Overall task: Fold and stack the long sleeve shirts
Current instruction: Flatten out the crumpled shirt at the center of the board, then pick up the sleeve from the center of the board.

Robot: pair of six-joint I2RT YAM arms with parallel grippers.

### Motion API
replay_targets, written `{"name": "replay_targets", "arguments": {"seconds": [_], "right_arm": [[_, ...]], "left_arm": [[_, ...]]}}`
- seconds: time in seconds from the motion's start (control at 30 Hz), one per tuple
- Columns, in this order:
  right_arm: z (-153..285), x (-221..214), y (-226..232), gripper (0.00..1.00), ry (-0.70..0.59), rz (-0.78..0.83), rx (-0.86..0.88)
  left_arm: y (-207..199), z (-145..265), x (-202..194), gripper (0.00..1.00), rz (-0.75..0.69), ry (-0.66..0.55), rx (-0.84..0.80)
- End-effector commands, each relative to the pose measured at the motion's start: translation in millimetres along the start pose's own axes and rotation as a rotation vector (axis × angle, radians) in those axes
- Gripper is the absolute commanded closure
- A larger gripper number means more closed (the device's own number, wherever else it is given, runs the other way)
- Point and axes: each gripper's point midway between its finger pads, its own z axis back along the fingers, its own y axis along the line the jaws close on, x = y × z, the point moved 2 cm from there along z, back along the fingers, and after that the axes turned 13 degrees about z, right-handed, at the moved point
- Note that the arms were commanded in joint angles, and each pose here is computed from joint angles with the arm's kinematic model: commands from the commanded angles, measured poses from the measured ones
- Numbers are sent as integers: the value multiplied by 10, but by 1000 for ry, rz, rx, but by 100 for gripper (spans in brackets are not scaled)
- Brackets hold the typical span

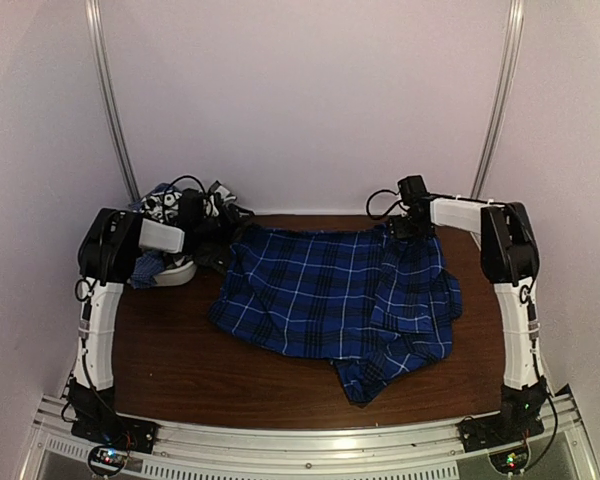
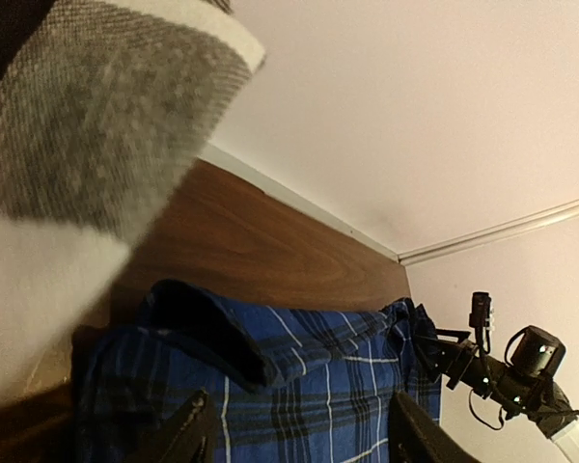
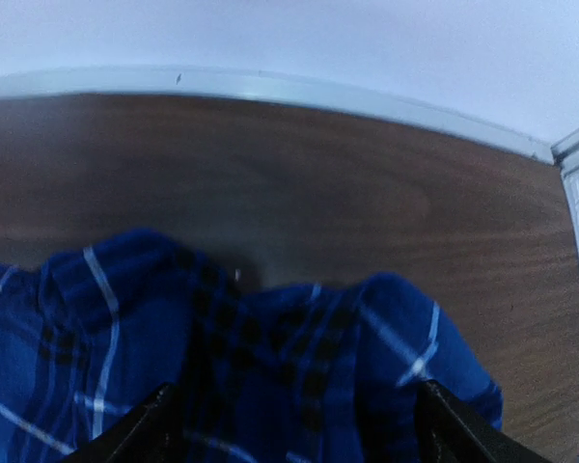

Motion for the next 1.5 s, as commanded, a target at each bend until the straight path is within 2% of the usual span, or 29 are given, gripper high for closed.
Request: {"name": "replay_targets", "arguments": {"seconds": [0.0,0.17,0.43,0.57,0.7,0.83,1.1,1.23,1.47], "right_arm": [[620,109,-34,15,-111,-76,89],[1139,-234,-62,14,-113,-152,142],[1295,-680,23,20,-17,-164,197],[1467,-1002,257,20,11,-194,342],[1752,-1334,465,17,15,-225,461],[1919,-1703,554,17,47,-261,499],[1906,-2141,741,23,104,-292,574],[1888,-2193,849,36,108,-307,633],[1930,-2196,866,70,92,-326,654]], "left_arm": [[-676,292,-140,35,-233,18,-112],[-831,575,-563,29,-377,57,-67],[-754,893,-1504,27,-567,191,76],[-709,1035,-1828,27,-610,222,112],[-675,1163,-1990,26,-639,230,147],[-671,1242,-2103,26,-648,248,151],[-575,1312,-2213,25,-648,274,170],[-578,1339,-2210,25,-643,268,173],[-575,1337,-2174,25,-647,256,195]]}}
